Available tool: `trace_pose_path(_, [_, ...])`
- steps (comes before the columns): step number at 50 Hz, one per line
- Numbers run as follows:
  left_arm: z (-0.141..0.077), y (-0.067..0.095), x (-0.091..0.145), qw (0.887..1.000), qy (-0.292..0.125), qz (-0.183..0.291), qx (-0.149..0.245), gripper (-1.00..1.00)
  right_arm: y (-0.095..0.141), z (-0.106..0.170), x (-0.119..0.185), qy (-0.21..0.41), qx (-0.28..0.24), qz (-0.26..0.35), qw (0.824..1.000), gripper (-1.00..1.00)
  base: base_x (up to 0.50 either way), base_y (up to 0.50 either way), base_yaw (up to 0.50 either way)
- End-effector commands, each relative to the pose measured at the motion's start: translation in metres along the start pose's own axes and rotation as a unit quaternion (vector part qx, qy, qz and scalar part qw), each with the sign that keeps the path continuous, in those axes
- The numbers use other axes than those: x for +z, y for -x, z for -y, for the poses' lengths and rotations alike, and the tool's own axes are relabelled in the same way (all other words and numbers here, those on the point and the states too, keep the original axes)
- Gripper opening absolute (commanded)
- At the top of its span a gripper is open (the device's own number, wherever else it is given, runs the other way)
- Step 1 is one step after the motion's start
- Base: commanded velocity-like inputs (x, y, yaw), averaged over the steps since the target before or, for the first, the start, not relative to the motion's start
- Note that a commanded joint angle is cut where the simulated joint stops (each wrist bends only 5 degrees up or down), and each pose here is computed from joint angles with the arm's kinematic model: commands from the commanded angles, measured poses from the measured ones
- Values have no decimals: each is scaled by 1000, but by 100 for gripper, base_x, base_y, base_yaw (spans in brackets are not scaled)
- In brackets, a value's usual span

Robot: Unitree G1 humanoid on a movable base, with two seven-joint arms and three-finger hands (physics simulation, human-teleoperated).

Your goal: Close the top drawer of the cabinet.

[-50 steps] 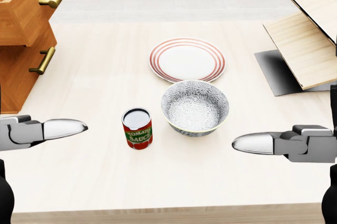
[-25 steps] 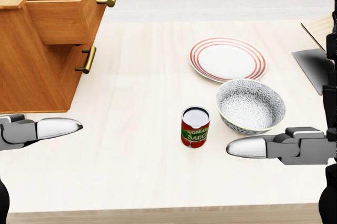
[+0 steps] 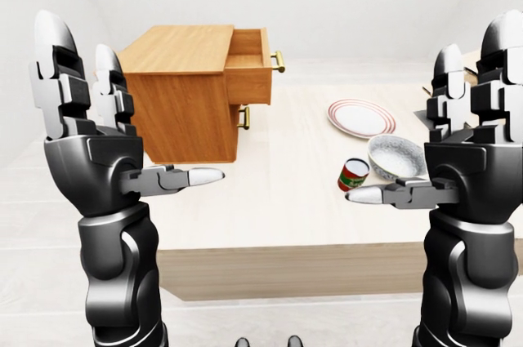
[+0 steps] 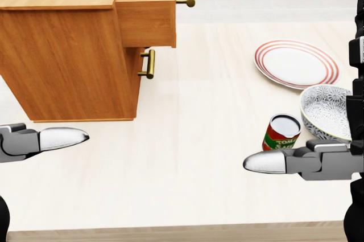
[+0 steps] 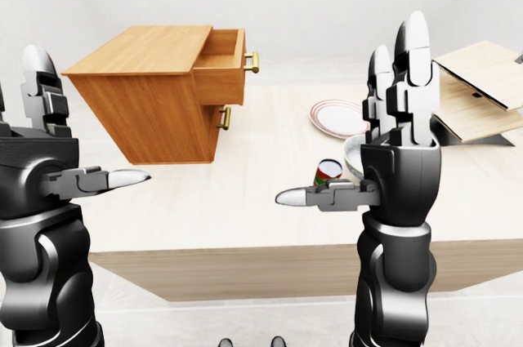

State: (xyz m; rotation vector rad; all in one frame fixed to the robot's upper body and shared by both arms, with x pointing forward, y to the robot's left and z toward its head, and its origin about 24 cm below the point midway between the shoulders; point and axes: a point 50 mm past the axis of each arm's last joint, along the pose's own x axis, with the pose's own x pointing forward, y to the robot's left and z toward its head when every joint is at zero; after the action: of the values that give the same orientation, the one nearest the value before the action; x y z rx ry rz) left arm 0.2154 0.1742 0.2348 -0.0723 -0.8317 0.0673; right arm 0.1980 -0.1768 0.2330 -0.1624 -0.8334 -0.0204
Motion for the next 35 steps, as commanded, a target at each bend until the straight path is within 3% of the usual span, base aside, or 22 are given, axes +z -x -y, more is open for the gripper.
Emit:
trace_pose_path(1, [0, 2, -2, 1000, -1, -6, -1, 100, 2, -1, -2, -2, 4, -9, 1000, 100, 12, 50, 0])
trace_pose_path(25, [1, 1, -4, 1000, -2, -10, 0, 100, 6, -4, -5, -5, 15, -19, 1000, 100, 37, 35, 0])
trace_pose_path(35, [1, 2, -6, 1000, -3, -16, -1, 100, 6, -3, -7, -9, 9, -23, 1000, 100, 24, 13, 0])
